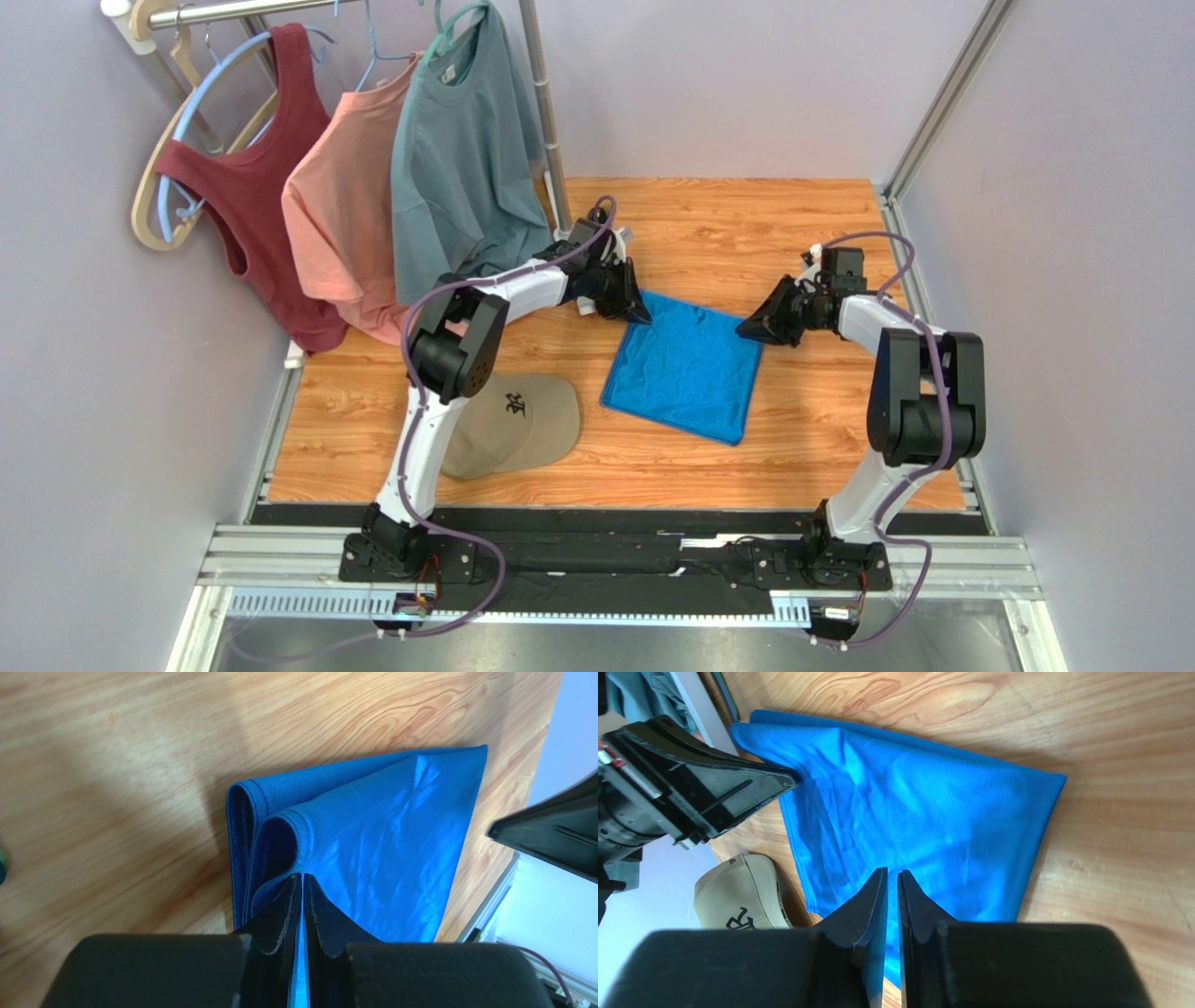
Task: Fold the napkin into a case and place the utensils inside
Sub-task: Smooth out the square-folded napkin at the center of the board.
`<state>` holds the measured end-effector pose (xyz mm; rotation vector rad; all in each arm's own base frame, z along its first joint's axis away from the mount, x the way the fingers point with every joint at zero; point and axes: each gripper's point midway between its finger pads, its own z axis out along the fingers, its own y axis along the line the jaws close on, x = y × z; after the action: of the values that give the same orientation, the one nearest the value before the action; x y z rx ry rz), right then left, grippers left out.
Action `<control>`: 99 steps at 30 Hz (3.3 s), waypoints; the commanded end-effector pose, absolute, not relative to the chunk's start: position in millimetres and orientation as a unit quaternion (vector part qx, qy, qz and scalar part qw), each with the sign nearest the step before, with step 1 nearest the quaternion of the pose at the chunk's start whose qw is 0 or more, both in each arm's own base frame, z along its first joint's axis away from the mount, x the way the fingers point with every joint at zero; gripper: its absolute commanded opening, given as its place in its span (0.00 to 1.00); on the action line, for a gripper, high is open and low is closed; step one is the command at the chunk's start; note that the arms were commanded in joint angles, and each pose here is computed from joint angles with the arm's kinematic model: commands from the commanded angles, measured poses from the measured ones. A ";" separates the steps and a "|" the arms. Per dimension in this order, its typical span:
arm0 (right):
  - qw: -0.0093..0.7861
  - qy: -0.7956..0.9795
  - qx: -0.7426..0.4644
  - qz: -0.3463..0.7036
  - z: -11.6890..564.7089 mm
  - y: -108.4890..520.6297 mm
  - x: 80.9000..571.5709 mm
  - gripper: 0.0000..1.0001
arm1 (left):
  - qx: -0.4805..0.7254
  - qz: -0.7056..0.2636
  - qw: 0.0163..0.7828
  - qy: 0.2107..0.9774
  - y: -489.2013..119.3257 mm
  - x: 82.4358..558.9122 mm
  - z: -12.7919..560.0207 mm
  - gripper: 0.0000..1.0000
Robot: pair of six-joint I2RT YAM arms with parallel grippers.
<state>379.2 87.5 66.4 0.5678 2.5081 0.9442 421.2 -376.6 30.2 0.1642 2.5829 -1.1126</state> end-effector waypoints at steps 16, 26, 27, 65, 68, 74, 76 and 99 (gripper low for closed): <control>0.217 0.876 0.222 0.368 45.2 52.9 418.0 0.14 | 0.062 -0.462 0.224 0.856 -396.1 458.6 92.7 0.14; 0.215 0.876 0.233 0.363 37.6 50.1 421.6 0.14 | 0.006 -0.451 0.195 0.871 -396.2 469.8 52.5 0.14; 0.214 0.877 0.233 0.362 36.7 49.8 421.9 0.14 | 0.002 -0.447 0.191 0.874 -395.6 469.5 46.3 0.14; 0.235 0.883 0.201 0.352 81.8 50.5 372.3 0.35 | 0.140 -0.460 0.199 0.854 -437.1 374.4 117.7 0.13; 0.225 0.880 0.215 0.358 69.1 47.7 365.4 0.08 | 0.177 -0.498 0.184 0.829 -467.2 335.7 124.2 0.08; 0.220 0.876 0.236 0.357 60.5 37.5 358.6 0.00 | 0.214 -0.553 0.147 0.792 -512.8 270.8 120.8 0.03; 0.221 0.875 0.242 0.357 59.5 33.3 358.9 0.00 | 0.222 -0.562 0.136 0.785 -523.9 258.6 118.0 0.02; 0.219 0.861 0.257 0.381 57.3 33.9 351.5 0.00 | 0.242 -0.543 0.084 0.799 -561.2 218.6 59.1 0.00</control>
<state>352.0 33.2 53.0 0.7362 2.4145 1.0363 225.3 -549.6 35.7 0.6421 2.4821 -1.6324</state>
